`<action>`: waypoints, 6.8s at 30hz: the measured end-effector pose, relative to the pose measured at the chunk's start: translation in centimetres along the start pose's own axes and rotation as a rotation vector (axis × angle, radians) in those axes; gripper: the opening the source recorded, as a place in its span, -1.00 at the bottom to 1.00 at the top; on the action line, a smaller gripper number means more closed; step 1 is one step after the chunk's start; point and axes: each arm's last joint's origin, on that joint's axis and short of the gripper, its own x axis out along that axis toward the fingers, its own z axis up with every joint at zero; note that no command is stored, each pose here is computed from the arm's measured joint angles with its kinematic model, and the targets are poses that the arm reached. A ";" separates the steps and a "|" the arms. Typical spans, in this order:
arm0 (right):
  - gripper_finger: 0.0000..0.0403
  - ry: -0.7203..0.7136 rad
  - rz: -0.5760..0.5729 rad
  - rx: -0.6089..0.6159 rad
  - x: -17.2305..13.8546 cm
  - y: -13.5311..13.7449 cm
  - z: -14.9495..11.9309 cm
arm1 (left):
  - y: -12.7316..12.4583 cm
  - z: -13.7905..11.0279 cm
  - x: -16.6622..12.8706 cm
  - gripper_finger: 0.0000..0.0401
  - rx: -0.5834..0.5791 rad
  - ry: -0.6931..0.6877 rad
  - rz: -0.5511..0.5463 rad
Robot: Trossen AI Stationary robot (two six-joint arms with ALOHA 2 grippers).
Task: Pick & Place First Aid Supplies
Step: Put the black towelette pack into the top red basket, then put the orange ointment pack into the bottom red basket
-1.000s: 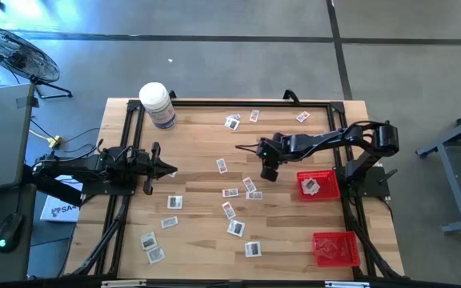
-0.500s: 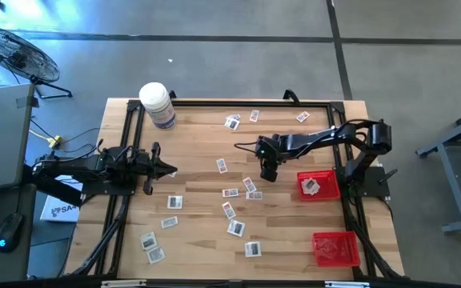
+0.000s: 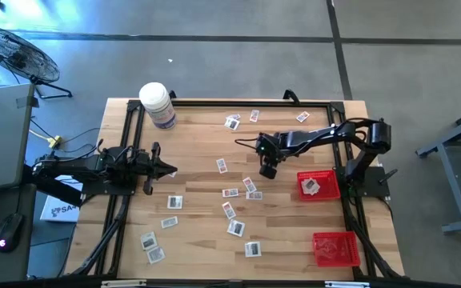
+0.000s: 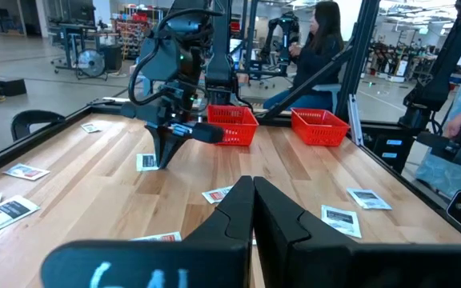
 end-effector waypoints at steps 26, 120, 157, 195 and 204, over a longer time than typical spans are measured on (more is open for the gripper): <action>-1.00 -0.067 0.248 0.201 -12.6 2.7 -4.8 | 0.0 0.0 0.0 -1.00 0.000 0.000 0.000; -0.96 -0.412 -0.486 1.221 0.1 -13.4 -3.9 | 0.0 0.0 0.0 -1.00 0.000 0.000 0.000; -0.98 -0.273 -0.292 1.087 2.0 -9.8 -3.3 | 0.0 0.0 0.0 -1.00 0.000 0.000 0.000; -0.38 -0.320 0.024 0.706 -2.3 -1.8 -2.3 | 0.0 0.0 0.0 -1.00 0.000 0.000 0.000; -0.41 -0.245 0.143 0.821 -2.3 -0.5 -2.7 | 0.0 0.0 0.0 -1.00 0.000 0.000 0.000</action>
